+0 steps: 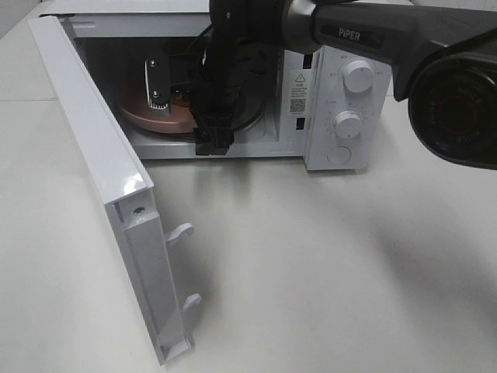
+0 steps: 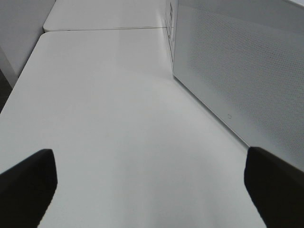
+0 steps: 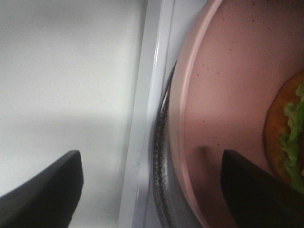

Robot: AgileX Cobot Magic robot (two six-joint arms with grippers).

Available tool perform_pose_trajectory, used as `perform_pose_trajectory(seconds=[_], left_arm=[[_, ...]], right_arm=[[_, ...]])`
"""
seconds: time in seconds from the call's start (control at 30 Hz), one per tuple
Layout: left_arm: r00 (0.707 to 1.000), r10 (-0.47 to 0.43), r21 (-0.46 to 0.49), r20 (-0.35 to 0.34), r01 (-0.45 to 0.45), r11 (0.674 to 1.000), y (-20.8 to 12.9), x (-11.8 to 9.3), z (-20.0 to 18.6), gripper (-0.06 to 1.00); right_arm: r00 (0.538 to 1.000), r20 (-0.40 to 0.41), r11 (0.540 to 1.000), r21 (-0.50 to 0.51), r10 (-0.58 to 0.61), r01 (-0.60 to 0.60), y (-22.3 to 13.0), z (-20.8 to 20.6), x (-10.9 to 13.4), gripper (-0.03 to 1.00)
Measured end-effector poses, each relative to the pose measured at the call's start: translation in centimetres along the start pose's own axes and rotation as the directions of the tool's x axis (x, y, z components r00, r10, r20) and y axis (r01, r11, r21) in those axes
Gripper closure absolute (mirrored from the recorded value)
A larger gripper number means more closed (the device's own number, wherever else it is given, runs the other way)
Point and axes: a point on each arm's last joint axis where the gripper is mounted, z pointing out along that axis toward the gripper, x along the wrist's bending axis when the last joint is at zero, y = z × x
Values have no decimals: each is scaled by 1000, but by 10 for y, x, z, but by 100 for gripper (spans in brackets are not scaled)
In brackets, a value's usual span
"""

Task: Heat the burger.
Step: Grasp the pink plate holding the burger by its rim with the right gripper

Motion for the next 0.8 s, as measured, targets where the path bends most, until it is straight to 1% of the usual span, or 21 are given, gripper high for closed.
perform_pose_trajectory(seconds=[0.4,0.8], left_arm=[[1000,0,0,0,0,1000,0,0,0,-5],[1000,0,0,0,0,1000,0,0,0,-5]], right_arm=[[999,53,1000,-13,8,-7,1,0,-5,21],[998,65,1000,-19,9,-8,1,9,-5,21]])
